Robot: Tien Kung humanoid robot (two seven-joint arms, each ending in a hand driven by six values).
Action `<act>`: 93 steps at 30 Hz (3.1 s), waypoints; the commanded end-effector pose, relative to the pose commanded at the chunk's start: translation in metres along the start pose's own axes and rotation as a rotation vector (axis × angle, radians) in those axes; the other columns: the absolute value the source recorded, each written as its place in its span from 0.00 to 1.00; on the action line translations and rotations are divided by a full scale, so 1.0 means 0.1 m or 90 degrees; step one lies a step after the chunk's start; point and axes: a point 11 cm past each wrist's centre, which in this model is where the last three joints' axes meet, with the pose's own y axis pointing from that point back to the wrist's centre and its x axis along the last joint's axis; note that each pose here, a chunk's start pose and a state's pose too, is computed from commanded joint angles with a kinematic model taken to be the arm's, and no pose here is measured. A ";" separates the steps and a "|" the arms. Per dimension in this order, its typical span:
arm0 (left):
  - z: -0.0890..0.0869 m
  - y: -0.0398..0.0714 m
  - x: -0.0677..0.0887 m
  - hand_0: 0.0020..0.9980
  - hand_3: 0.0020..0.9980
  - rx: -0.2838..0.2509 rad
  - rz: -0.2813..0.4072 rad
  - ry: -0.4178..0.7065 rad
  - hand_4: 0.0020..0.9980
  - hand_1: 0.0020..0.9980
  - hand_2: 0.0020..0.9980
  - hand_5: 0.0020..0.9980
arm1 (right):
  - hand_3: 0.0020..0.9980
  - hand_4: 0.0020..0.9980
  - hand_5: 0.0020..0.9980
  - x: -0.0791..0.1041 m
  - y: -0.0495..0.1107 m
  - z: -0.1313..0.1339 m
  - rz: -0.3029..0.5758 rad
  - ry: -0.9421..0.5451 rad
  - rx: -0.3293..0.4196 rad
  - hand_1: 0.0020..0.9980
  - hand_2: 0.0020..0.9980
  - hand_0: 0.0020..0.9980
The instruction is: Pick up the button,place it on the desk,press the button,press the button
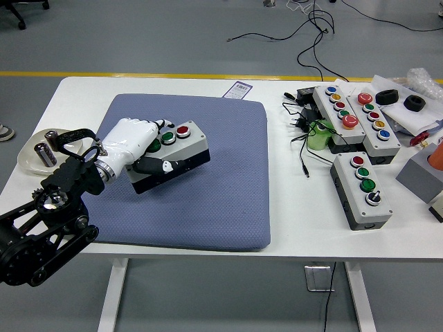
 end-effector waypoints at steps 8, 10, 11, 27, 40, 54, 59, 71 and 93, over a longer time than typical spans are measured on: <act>0.22 0.11 -0.04 0.07 0.34 -0.204 0.015 -0.104 0.71 0.00 0.00 0.75 | 0.61 0.28 0.12 -0.01 0.00 -0.01 -0.001 0.000 0.001 0.64 0.69 0.53; 0.21 0.14 -0.08 0.07 0.34 -0.215 0.014 -0.108 0.71 0.00 0.00 0.75 | 0.61 0.28 0.12 -0.01 0.00 -0.02 -0.001 -0.001 0.001 0.64 0.69 0.53; 0.21 0.15 -0.10 0.07 0.34 -0.216 0.015 -0.108 0.71 0.00 0.00 0.75 | 0.61 0.28 0.12 -0.01 0.00 -0.02 -0.001 -0.001 0.001 0.64 0.69 0.53; 0.09 0.14 0.28 0.06 0.51 -0.129 0.170 -0.055 0.71 0.00 0.03 0.77 | 0.61 0.28 0.11 -0.01 0.00 -0.01 -0.001 0.001 0.000 0.64 0.69 0.53; 0.19 0.34 0.37 0.04 0.68 0.051 0.018 0.185 0.62 0.00 0.00 1.00 | 0.61 0.28 0.12 -0.02 0.01 -0.02 -0.002 -0.001 0.001 0.64 0.69 0.53; 0.15 0.66 0.30 0.03 0.69 0.183 -0.105 0.137 0.60 0.00 0.00 0.93 | 0.61 0.28 0.12 -0.02 0.00 -0.01 -0.003 0.000 0.000 0.64 0.69 0.53; 0.17 0.71 0.17 0.02 0.68 0.179 -0.141 0.129 0.60 0.00 0.00 0.90 | 0.61 0.28 0.11 -0.02 0.00 0.00 -0.003 -0.001 -0.001 0.64 0.69 0.53; 0.23 0.68 0.21 0.02 0.68 0.160 -0.115 0.156 0.60 0.00 0.00 0.90 | 0.61 0.28 0.12 -0.01 0.00 0.03 -0.002 0.001 -0.004 0.64 0.69 0.53; 0.54 0.59 0.41 0.01 0.62 -0.036 -0.102 0.300 0.60 0.00 0.00 1.00 | 0.61 0.28 0.12 -0.01 0.00 0.01 -0.002 0.000 -0.001 0.64 0.69 0.53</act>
